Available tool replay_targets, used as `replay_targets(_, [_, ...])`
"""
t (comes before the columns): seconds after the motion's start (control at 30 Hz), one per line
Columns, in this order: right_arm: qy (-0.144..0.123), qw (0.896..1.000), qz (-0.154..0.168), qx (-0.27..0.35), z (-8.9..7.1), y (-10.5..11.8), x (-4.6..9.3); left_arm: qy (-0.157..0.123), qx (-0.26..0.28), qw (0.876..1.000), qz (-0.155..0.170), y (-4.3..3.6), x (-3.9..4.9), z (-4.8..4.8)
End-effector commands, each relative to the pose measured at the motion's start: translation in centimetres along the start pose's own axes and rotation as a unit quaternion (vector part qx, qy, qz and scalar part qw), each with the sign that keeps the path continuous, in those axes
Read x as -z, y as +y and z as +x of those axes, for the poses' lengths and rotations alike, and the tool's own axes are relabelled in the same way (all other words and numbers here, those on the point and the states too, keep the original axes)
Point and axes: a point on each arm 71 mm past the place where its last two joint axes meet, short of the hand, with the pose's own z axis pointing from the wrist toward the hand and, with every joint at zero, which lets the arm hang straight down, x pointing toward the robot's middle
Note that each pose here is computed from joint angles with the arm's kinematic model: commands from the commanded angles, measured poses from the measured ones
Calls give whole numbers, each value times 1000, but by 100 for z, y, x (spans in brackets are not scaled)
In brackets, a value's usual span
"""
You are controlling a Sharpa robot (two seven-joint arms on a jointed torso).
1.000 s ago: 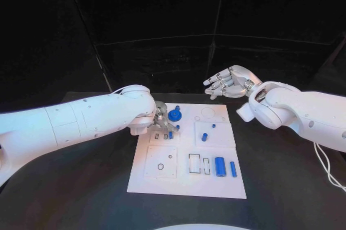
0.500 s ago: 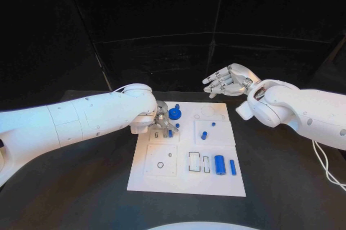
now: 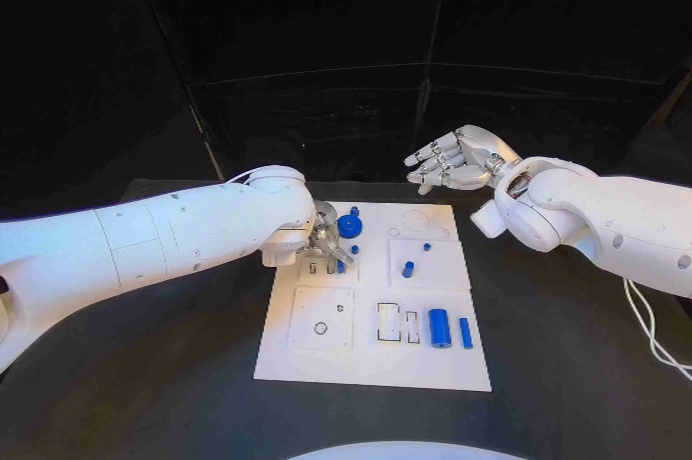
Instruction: Assemble the parts on the task board
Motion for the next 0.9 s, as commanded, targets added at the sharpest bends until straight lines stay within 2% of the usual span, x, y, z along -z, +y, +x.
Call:
replay_targets(0.03, [2, 1000, -3, -1, -2, 15, -8, 4, -7, 1000, -2, -12, 4, 4])
replay_targets(0.7, [2, 1000, 0, 0, -13, -1, -18, 12, -5, 1000, 1, -14, 2, 22])
replay_targets(0.9, [1, 1000, 1, 0, -18, -9, -23, 3, 19, 1000, 13, 5, 18, 16])
